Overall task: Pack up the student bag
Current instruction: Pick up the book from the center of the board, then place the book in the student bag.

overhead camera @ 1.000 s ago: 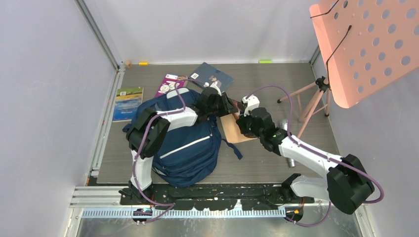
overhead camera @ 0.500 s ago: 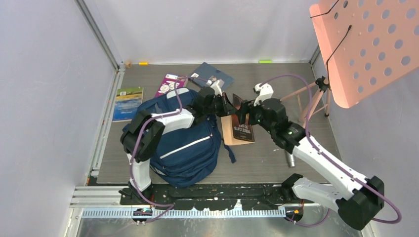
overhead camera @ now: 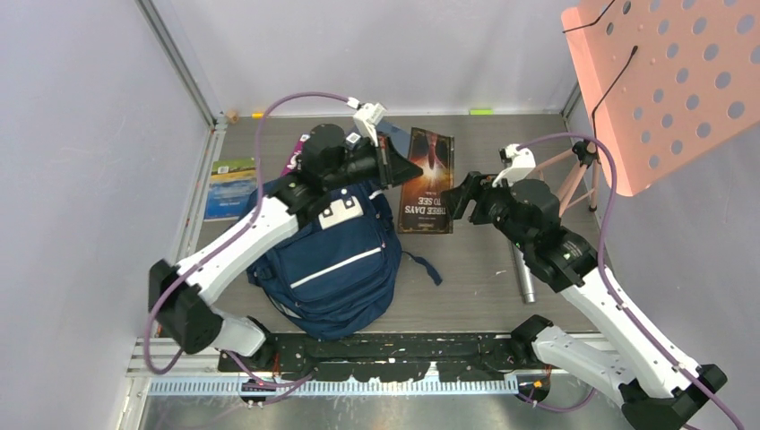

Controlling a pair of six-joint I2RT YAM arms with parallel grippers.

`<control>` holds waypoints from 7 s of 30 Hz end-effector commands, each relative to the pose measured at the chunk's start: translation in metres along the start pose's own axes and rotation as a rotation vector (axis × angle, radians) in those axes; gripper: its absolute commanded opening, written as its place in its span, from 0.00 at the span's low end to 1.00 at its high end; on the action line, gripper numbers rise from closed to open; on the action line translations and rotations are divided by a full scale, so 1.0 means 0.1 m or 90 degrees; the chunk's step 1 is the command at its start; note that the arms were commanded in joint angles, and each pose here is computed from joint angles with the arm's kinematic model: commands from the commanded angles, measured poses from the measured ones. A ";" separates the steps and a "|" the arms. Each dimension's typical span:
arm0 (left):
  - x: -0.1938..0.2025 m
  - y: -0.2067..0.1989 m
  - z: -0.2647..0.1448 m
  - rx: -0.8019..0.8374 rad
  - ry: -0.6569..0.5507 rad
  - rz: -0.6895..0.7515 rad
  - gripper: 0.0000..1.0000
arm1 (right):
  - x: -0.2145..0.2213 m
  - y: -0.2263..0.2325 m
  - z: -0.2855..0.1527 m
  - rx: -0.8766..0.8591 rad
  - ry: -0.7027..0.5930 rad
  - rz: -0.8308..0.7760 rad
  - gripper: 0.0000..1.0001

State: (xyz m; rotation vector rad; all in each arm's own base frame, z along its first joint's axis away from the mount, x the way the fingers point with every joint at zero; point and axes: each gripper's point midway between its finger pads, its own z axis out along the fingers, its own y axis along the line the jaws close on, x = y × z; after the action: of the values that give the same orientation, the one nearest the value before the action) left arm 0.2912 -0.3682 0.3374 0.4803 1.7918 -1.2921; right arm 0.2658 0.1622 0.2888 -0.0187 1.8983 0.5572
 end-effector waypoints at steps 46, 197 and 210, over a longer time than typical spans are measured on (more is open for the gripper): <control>0.70 0.68 -1.55 -0.183 -0.086 -0.064 0.00 | 1.30 1.14 0.67 -0.293 0.180 0.106 0.76; 0.03 0.29 -0.94 -0.344 0.125 0.460 0.00 | 0.30 1.52 -0.84 -0.369 0.182 0.361 0.01; -0.25 0.20 -0.82 -0.305 0.065 0.417 0.00 | 1.46 1.30 -0.16 -0.207 0.278 0.383 0.00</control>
State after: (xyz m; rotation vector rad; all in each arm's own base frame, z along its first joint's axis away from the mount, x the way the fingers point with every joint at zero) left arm 0.2704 -0.2606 0.2773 0.8995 1.9617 -0.2399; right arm 0.1443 0.3027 0.2112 0.1154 2.2978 1.3493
